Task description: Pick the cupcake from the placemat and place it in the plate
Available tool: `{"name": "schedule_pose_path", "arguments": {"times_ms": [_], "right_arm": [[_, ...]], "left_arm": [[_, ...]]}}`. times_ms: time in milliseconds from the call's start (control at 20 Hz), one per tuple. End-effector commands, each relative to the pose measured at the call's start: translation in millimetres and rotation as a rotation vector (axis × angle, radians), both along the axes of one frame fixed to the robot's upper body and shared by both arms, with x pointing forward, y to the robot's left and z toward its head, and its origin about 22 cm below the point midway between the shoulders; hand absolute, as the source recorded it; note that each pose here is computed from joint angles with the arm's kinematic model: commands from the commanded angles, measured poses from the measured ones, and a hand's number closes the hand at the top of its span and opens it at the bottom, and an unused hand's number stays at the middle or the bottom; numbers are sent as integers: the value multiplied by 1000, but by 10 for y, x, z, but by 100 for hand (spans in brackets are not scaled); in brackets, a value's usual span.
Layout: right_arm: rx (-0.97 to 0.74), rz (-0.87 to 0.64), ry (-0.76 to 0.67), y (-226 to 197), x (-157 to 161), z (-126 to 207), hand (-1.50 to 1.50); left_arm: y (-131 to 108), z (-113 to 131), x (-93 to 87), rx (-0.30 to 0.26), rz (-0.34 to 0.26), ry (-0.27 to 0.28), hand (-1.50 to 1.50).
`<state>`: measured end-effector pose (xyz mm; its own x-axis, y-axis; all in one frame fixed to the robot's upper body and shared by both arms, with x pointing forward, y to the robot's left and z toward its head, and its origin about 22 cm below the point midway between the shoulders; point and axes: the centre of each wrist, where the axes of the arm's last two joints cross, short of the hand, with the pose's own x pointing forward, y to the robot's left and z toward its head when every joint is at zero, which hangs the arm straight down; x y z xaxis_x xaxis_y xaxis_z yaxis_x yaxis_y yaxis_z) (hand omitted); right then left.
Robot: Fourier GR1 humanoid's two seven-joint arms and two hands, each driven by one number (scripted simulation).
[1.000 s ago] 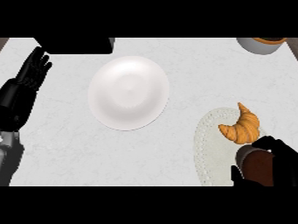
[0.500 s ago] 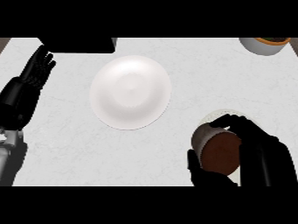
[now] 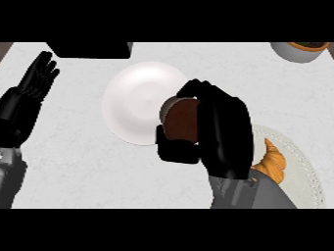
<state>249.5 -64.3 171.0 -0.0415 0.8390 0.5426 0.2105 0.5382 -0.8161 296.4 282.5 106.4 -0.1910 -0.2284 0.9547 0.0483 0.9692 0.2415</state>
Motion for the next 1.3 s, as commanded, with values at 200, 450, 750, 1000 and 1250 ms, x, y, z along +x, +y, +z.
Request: {"name": "schedule_pose_path", "arguments": {"times_ms": [200, 450, 750, 1000, 1250], "right_arm": [[60, -21, 88, 519, 678, -34, 150], [45, -43, 99, 641, 1026, -230, 150], [-24, -69, 128, 620, 1393, -463, 150], [95, -152, 180, 546, 1406, -728, 150], [169, -120, 217, 480, 1452, -837, -150]], "left_arm": [[-106, -52, -34, -3, -31, -19, 0], [-112, -109, 79, 19, -30, -12, 0], [-165, -61, 159, -21, -64, -2, 0], [-281, 16, 148, -18, -81, -10, 0], [-438, 16, 160, -22, -111, -36, 0]]}}
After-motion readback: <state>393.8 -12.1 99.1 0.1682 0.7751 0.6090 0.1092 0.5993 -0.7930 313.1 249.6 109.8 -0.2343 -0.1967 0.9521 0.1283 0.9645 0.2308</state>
